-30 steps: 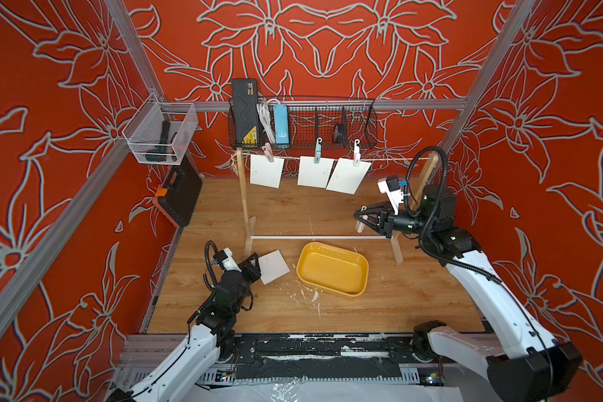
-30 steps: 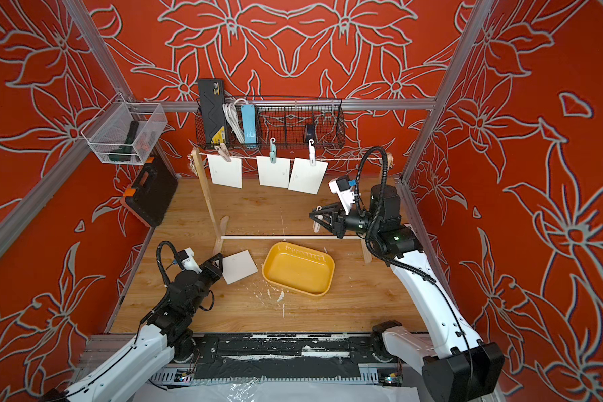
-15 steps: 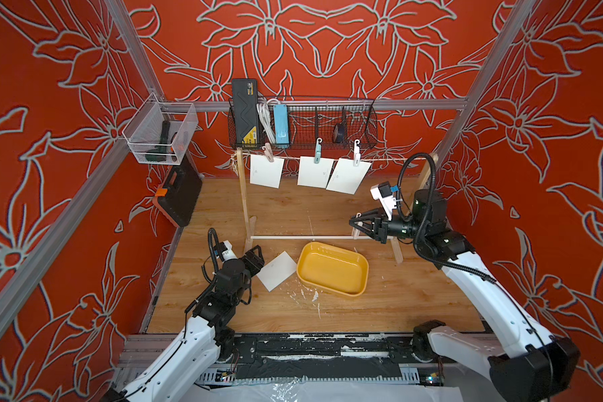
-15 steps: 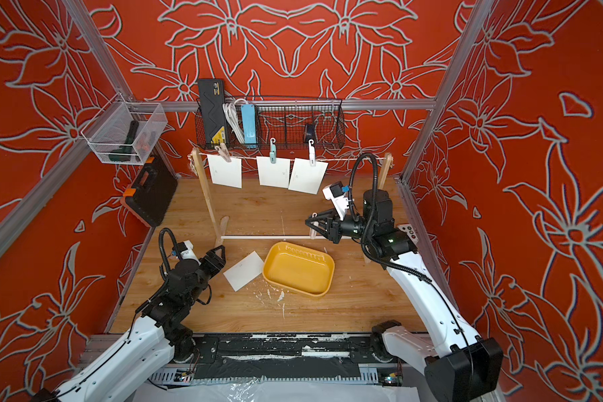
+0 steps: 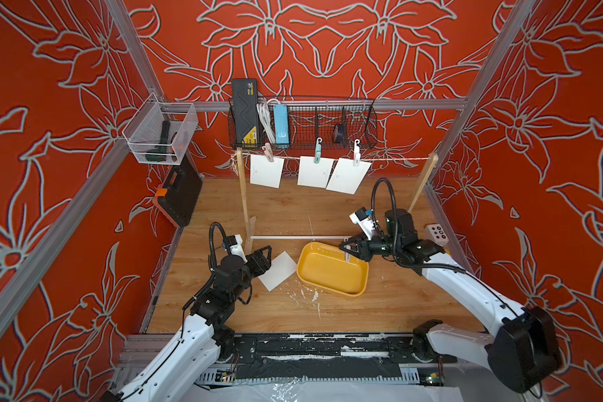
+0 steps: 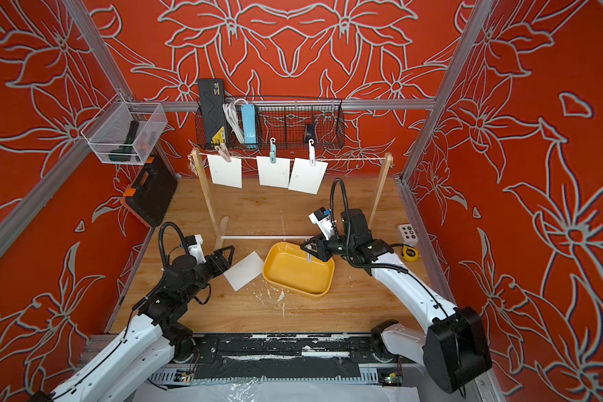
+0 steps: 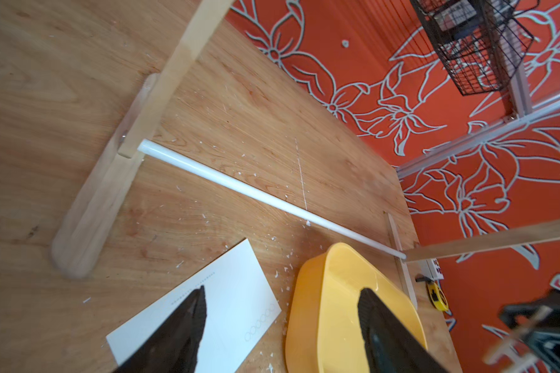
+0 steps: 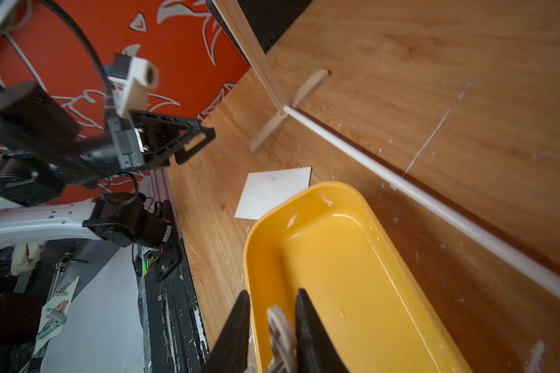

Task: Remove the postcards from the strings
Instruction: Place the postcard at the center of the board, then pinch the postcard on the clothesline.

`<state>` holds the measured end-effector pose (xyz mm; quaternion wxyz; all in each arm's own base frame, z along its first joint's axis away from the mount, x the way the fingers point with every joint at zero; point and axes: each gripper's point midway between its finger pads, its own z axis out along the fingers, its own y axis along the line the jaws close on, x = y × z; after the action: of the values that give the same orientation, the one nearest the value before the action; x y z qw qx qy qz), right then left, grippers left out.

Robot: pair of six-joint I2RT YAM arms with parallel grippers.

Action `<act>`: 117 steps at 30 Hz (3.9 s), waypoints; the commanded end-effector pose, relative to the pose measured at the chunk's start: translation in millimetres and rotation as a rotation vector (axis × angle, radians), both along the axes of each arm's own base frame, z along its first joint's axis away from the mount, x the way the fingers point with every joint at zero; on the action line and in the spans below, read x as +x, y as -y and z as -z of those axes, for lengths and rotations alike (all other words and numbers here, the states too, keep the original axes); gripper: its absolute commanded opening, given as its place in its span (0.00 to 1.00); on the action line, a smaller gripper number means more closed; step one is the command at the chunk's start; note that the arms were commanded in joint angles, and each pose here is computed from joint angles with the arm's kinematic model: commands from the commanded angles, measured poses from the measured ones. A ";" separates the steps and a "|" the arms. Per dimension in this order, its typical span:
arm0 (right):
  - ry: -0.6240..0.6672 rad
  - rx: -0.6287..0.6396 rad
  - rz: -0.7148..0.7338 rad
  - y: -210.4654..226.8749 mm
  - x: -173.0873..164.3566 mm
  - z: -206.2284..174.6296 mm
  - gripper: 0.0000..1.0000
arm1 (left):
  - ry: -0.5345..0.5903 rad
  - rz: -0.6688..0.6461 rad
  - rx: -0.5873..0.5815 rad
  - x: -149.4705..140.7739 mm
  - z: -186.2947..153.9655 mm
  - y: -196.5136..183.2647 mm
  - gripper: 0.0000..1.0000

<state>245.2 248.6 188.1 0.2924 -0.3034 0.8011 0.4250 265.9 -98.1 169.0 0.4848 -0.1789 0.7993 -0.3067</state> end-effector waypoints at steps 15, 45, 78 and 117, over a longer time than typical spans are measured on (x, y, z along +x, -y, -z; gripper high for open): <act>-0.002 -0.195 0.089 -11.2 24.9 80.6 0.40 | 0.136 0.233 -0.025 -12.0 -42.4 34.9 0.73; 0.395 -0.065 0.121 32.1 -28.9 -129.3 0.73 | 0.333 0.431 -0.134 -15.7 -91.7 110.8 0.76; 0.592 0.076 0.135 45.6 -53.3 -221.9 0.80 | 0.705 0.438 -0.527 98.0 -115.5 249.6 0.76; 0.546 0.138 0.037 35.8 -71.3 -212.4 0.77 | 1.055 0.386 -0.595 108.1 -212.9 233.2 0.76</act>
<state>176.9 212.2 397.4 0.5224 -0.3710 0.6754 0.3651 413.2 -361.0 315.3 0.6317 -0.0060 0.4790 -0.6095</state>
